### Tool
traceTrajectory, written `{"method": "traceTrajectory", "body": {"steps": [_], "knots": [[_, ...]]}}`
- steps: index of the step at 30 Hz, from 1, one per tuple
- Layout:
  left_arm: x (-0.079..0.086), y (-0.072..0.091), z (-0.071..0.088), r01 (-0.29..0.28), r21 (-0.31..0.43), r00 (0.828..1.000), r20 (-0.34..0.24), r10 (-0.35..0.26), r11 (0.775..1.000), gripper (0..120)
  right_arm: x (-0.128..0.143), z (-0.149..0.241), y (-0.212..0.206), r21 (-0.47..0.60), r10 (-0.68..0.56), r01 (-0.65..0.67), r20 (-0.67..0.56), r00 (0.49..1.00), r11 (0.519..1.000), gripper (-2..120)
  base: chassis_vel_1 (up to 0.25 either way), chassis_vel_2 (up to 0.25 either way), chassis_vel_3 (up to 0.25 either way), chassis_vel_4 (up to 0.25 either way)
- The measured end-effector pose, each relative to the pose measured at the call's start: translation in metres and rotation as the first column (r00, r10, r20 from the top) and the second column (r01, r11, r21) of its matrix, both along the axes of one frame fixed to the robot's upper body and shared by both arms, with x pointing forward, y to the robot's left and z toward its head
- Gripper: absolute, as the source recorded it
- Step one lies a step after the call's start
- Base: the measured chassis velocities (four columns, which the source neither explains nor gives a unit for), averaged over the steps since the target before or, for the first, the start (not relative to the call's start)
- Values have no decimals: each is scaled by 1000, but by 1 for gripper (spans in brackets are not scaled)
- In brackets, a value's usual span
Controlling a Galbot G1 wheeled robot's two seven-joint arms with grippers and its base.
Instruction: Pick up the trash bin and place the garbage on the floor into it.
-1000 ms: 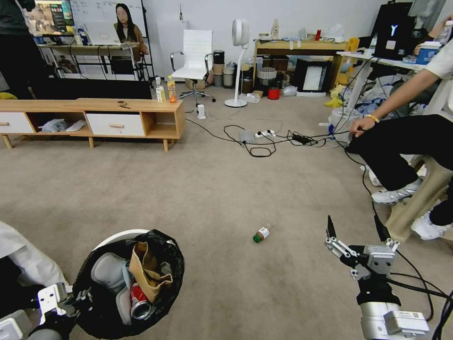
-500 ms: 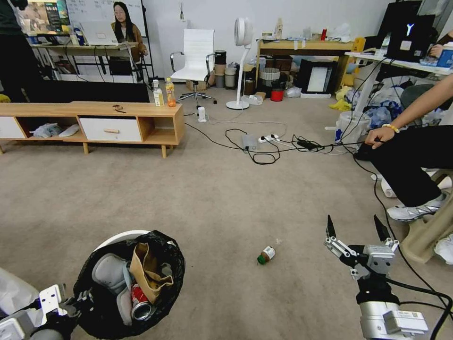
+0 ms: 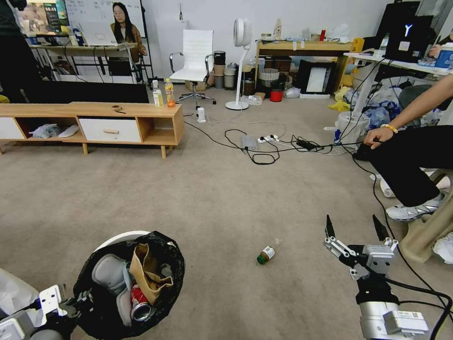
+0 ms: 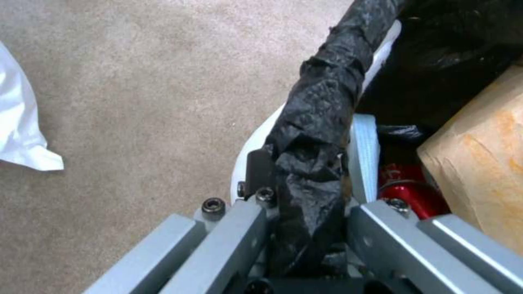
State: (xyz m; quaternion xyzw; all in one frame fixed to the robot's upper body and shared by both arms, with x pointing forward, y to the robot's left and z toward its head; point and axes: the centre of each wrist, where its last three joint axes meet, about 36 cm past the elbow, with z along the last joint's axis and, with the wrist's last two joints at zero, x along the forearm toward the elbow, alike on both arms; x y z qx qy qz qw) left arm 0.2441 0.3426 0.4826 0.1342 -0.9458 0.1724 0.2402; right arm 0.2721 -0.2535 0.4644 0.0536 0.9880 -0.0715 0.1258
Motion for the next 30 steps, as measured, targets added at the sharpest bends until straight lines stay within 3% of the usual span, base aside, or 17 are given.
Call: {"method": "traceTrajectory", "body": {"steps": [12, 30], "knots": [[0, -1, 0, 1, 0, 1000, 1, -1, 1000, 1, -1, 0, -1, -4, 1, -1, 4, 1000, 1000, 100, -33, 30, 35, -29], [3, 0, -5, -6, -6, 1000, -3, 6, 1000, 1, 4, -4, -3, -4, 0, 0, 8, 1000, 1000, 100, -125, 126, 120, -118]]}}
